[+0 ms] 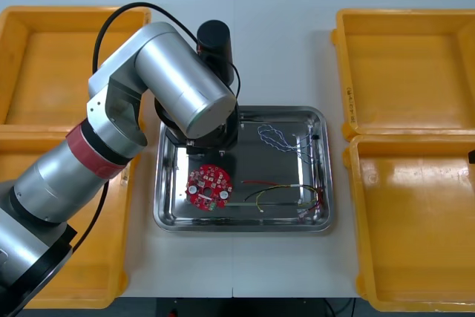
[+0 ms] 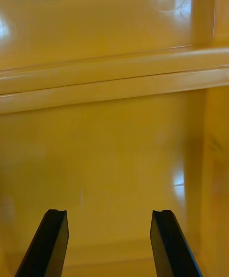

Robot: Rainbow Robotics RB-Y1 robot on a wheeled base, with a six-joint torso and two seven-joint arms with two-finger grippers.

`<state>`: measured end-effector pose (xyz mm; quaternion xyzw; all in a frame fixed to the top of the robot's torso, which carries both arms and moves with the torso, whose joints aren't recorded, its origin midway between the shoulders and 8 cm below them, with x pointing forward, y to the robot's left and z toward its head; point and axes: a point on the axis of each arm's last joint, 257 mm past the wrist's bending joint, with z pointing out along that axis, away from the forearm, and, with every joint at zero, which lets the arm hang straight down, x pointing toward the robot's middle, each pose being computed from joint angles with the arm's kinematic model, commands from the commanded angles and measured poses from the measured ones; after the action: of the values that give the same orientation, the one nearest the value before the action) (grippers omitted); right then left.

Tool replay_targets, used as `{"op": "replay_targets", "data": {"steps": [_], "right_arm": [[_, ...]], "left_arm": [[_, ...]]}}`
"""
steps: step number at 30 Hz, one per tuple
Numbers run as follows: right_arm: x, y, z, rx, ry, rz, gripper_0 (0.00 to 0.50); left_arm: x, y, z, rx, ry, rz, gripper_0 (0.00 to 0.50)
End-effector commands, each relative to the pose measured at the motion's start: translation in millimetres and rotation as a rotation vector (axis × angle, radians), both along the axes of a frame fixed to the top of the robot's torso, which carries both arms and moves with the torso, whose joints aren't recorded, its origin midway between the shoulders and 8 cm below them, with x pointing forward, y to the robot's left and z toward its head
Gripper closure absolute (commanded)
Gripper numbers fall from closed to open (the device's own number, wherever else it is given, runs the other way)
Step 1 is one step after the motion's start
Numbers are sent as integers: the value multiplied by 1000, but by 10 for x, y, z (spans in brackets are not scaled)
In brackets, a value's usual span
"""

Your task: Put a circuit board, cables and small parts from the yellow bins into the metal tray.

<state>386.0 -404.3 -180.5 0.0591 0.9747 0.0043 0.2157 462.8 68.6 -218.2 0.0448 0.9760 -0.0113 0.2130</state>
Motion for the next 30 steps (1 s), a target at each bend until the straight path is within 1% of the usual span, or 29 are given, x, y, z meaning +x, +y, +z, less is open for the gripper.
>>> {"op": "replay_targets", "data": {"steps": [1, 7, 15, 19, 24, 30], "right_arm": [[-46, -160, 172, -42, -8, -2, 0], [-70, -133, 171, -44, -2, 10, 0], [-56, -61, 194, -56, -21, 32, 0], [-56, -40, 212, -68, -28, 51, 0], [-49, -10, 238, -81, -35, 79, 0], [-41, -22, 253, -101, -41, 97, 0]], "left_arm": [[123, 118, 495, 31, -53, -136, 0], [139, 393, 693, 45, -43, -152, 0], [222, 638, 950, 28, -88, -141, 0], [272, 824, 1071, 30, -111, -123, 0], [316, 1075, 1152, 29, -121, -88, 0], [315, 1422, 1170, 26, -116, -43, 0]]}}
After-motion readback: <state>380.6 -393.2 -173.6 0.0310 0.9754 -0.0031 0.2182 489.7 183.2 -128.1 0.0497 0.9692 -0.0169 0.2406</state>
